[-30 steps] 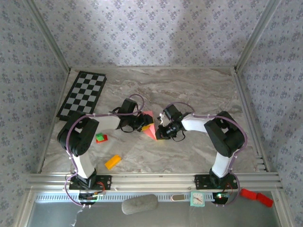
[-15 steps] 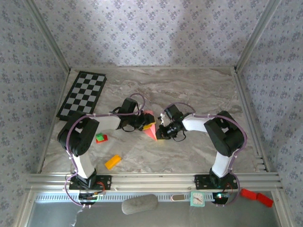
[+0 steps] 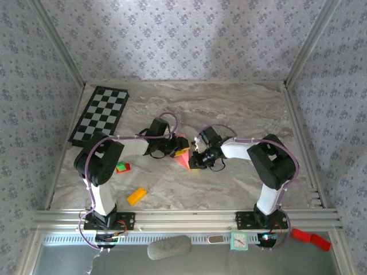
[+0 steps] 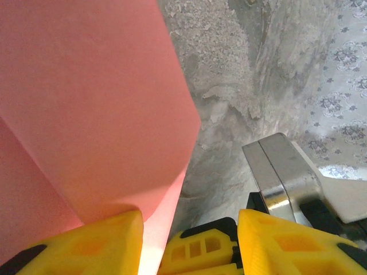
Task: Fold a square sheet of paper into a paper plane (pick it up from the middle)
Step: Fourth fold the wing at the center of the table.
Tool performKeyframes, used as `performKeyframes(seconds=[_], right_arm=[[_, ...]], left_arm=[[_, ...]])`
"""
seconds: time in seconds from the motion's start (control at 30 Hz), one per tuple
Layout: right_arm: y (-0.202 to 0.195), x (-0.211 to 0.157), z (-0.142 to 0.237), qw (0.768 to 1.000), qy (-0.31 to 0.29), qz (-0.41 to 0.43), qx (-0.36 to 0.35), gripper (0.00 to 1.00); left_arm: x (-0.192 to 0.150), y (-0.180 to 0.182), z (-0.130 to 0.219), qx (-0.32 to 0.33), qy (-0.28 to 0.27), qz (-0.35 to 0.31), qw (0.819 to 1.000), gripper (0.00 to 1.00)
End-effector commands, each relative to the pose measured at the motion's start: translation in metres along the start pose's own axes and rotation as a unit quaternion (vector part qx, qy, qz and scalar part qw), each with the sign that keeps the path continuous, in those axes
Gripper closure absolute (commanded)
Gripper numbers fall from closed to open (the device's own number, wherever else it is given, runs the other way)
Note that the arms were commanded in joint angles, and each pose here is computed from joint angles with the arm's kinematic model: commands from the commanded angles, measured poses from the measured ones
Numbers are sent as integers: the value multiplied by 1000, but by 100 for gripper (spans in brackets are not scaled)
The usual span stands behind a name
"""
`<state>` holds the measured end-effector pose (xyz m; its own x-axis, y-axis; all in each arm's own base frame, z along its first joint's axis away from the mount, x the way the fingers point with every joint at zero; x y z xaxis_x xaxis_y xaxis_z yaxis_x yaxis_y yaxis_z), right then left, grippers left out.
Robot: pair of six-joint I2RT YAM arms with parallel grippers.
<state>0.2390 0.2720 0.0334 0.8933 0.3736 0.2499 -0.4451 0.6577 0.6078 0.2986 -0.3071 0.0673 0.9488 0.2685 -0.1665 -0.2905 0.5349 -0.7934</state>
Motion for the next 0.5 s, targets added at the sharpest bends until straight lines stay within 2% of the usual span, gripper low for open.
performKeyframes(seconds=[0.0,0.27,0.47], right_arm=[[-12,-11,1,1000,12,-17,-20,87],[-7,-10,5,1000,4,-11,-13,82],[-12,-15,0,1000,15,-15,-23,85]], left_arm=[[1,-7,-3,-1,3,-1,1000,53],[4,-2,-4,8,-3,4,1000,53],[5,-1,-4,13,-5,6,1000,53]])
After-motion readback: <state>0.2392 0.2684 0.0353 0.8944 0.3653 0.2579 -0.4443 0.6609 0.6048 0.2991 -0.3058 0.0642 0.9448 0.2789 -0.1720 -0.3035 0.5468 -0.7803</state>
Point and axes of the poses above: each hand's point on the last joint's axis, 136 mm out from that joint toward the fingers, its own z axis back along the fingers, its own y axis along the line the jaws close on, x = y × z, the point moved 2 cm from there along z, back along the fingers, and after that the axes turned 12 degrees about z, right-handed, at the moved point
